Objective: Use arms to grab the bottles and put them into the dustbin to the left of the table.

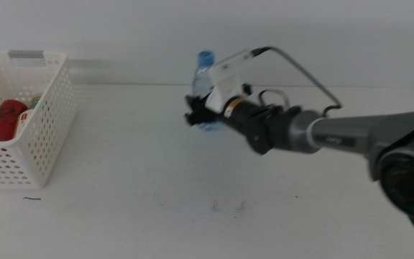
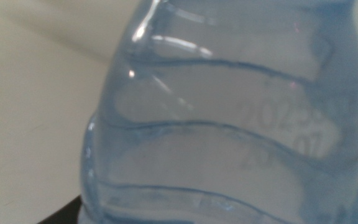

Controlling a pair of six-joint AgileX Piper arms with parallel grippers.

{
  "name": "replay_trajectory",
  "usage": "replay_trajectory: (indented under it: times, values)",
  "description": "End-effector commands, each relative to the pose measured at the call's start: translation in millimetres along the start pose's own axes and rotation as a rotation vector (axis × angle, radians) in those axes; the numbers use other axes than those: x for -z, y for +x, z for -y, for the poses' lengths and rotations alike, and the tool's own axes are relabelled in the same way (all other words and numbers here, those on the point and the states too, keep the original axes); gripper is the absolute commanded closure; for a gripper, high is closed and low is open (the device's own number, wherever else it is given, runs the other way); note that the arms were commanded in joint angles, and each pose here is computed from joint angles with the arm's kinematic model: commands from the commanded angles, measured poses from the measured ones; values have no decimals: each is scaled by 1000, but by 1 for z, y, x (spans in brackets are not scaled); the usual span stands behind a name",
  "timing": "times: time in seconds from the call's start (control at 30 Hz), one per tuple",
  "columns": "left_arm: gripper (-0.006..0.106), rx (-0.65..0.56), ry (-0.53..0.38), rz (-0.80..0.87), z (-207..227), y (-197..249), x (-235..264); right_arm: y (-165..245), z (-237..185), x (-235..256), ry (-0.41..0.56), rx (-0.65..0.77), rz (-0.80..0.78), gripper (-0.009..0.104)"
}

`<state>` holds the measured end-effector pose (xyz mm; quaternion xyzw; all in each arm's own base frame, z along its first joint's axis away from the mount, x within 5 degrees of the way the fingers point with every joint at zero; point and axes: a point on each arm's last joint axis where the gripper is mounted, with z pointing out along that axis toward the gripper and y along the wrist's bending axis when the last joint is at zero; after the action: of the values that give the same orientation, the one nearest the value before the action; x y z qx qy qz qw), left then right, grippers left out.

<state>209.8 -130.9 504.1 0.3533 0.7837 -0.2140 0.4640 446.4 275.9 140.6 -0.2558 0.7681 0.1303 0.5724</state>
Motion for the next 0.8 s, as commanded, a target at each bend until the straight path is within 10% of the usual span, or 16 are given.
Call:
replay_trajectory:
  times: [0.0,0.2,0.43,0.77]
  values:
    - [7,-4,2,20,2,-3,1,-7,-13,-6,-19,11,59,98]
    - [7,-4,2,20,2,-3,1,21,-25,-18,-36,12,31,87]
    - [7,-4,1,22,2,-3,1,23,-25,-18,-38,-83,8,2]
    - [7,-9,-18,38,0,-4,1,22,-31,-17,-49,-94,-1,9]
